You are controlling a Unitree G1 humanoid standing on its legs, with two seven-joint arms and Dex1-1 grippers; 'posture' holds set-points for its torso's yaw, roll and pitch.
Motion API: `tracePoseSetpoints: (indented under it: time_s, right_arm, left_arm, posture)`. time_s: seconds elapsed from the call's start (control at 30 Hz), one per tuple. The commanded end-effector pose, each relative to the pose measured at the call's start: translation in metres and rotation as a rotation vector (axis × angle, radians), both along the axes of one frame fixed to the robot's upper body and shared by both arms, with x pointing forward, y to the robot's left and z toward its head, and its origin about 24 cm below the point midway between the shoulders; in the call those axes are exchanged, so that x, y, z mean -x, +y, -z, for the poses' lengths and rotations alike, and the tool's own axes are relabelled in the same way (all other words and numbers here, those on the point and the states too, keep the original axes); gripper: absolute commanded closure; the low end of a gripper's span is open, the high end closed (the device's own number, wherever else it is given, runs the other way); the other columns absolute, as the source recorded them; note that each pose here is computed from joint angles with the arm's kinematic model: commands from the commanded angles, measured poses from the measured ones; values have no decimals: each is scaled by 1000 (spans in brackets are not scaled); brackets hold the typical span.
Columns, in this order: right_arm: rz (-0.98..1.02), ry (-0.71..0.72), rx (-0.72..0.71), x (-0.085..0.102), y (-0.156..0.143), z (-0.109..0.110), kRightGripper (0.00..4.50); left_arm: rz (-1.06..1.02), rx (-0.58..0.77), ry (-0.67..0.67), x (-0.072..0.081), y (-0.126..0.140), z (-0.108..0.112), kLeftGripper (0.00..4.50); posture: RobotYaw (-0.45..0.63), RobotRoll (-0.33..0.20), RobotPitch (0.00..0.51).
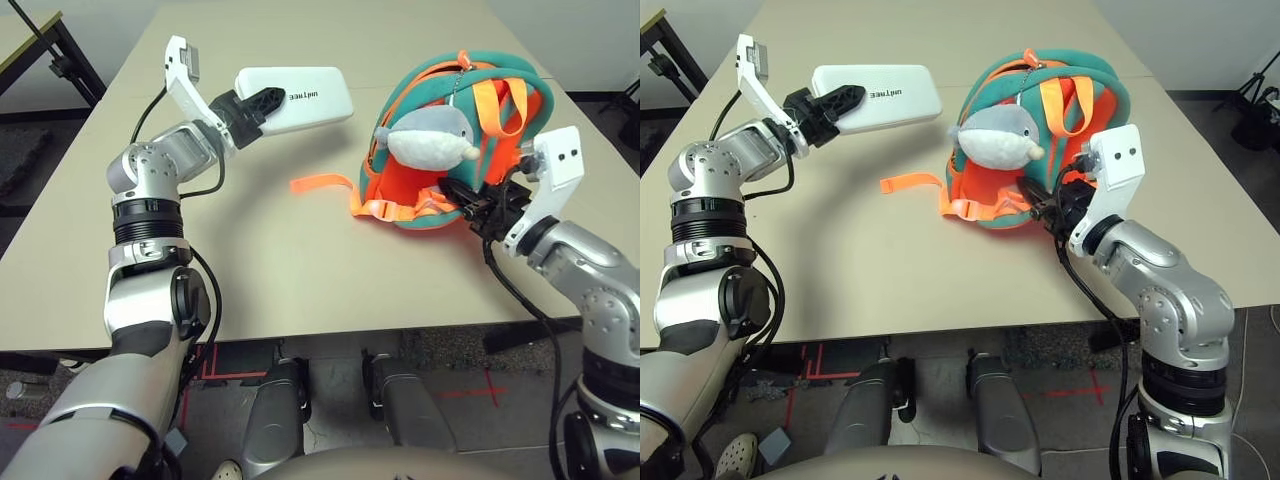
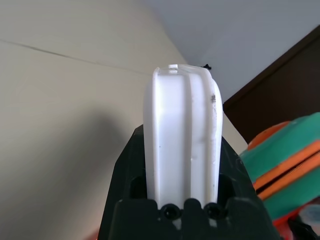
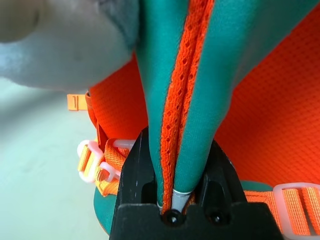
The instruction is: Put the pencil case into the backpack and zip it.
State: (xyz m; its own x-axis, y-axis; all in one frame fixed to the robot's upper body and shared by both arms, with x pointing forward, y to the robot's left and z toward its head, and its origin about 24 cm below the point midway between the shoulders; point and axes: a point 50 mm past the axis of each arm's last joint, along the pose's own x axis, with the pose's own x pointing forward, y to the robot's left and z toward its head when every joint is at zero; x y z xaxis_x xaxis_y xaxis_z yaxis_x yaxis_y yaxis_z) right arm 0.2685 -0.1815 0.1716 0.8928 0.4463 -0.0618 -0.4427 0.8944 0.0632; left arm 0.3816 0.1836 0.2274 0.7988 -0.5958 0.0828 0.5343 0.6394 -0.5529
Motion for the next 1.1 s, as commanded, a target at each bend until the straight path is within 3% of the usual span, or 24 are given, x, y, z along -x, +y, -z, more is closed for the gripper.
tracePoseSetpoints:
  time_s: [0.03, 0.3, 0.47, 0.67, 1.1]
  right_arm:
    - [-14, 39, 11, -3, 5, 9, 3768]
    - [-10, 55, 33, -8, 1, 16, 3768]
    - [-13, 62, 38, -10, 1, 20, 3768]
    - [-18, 68, 46, -11, 2, 25, 3768]
    - [-18, 64, 57, -14, 1, 27, 3768]
  left_arm:
    - [55, -29, -164, 6, -3, -35, 3245]
    - [205, -55, -313, 21, -3, -71, 3246]
    - [313, -52, -360, 32, -5, -81, 3246]
    - [381, -49, -363, 35, -7, -79, 3246]
    - [470, -90, -299, 24, -23, -56, 3247]
  posture:
    - [-168, 0, 141]
    - [-162, 0, 145]
    - [-161, 0, 145]
    - [-160, 0, 145]
    - [-168, 0, 147]
